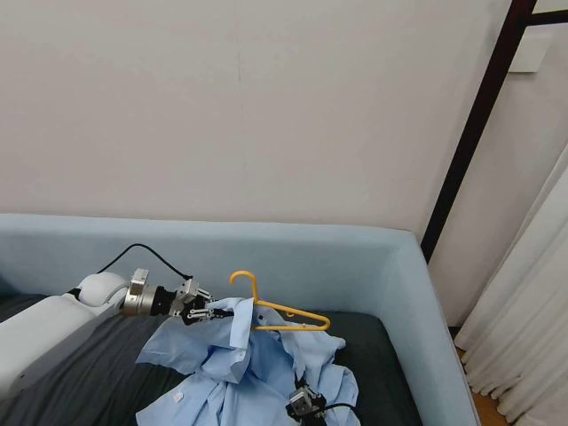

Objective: Pick up the clothes from the sofa and hang them on the clothes hanger.

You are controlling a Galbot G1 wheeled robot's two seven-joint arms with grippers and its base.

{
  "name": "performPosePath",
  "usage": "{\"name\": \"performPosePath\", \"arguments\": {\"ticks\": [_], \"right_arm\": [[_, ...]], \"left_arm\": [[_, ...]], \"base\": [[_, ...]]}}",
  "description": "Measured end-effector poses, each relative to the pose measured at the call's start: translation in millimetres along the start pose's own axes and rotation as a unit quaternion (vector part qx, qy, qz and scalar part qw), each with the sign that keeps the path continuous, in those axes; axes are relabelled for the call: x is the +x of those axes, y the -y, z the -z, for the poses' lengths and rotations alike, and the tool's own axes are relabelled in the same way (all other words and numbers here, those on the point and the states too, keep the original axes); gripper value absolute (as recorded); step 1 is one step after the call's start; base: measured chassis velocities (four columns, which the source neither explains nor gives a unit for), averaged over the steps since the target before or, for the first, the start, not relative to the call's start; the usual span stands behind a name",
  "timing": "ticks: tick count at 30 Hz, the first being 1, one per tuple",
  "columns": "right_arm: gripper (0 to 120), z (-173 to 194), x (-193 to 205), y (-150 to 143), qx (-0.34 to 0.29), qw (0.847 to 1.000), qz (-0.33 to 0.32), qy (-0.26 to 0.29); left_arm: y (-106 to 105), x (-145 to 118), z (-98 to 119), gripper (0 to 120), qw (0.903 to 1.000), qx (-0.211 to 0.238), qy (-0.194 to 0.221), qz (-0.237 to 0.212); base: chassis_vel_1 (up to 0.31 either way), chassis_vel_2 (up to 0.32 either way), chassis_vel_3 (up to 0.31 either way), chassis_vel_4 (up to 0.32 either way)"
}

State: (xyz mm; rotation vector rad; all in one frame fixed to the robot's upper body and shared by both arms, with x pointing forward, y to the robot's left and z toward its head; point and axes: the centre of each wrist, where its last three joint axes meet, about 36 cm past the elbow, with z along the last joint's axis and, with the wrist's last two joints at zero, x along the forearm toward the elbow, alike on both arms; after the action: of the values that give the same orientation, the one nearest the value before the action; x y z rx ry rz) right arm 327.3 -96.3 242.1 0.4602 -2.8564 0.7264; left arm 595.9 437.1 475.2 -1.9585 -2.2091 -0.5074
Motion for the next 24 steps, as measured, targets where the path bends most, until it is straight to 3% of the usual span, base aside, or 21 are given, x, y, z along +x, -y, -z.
{"name": "performPosePath", "arguments": {"ticks": [10,24], "right_arm": [[0,8,-17,52,-0.007,1.0,-0.015,0.008],[0,27,-30,100,-0.021,0.999,-0.024,0.036]], "left_arm": [[3,7,0,8,1.0,-0.004,-0.003,0.007],[4,27,-1,8,0.9995,-0.027,-0.012,0.01]], "base": [[0.0,0.0,0.0,0.0],[0.0,0.0,0.0,0.0]]}}
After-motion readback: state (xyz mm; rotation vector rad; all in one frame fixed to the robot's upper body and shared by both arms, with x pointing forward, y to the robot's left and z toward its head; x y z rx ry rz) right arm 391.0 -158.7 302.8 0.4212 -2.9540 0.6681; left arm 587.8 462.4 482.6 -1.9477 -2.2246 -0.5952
